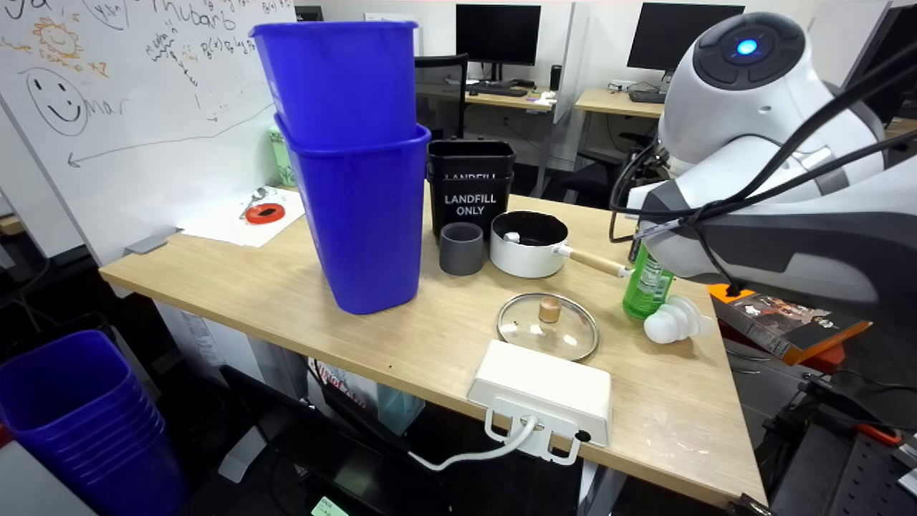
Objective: Move the green bottle to the right
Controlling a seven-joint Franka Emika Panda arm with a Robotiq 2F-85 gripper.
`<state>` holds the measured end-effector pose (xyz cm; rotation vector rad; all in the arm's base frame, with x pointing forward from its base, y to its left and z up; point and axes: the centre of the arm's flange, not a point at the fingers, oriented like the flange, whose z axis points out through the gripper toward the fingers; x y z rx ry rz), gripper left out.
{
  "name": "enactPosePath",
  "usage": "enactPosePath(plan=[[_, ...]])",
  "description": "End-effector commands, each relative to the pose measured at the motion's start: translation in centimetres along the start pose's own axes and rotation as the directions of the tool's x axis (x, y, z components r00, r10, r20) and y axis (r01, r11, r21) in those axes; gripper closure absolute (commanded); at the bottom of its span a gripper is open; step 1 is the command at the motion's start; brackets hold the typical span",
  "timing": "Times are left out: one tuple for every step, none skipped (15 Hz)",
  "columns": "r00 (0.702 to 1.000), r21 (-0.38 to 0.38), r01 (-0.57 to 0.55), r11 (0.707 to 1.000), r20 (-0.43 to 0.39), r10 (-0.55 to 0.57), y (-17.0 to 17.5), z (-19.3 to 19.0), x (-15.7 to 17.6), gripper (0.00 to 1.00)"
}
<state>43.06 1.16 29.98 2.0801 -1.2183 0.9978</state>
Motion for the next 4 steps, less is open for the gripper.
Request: enactPosePath(plan=[[1.000, -0.002, 0.001, 1.000, 0.001, -0.001, 0.00, 0.07, -0.20, 0.00], [1.000, -0.002, 0.002, 1.000, 0.001, -0.002, -0.02, 0.10, -0.33, 0.00], [1.000, -0.002, 0.002, 1.000, 0.001, -0.002, -0.02, 0.11, -0.34, 0.00], [1.000, -0.003, 0.002, 1.000, 0.001, -0.002, -0.02, 0.11, -0.34, 0.00]])
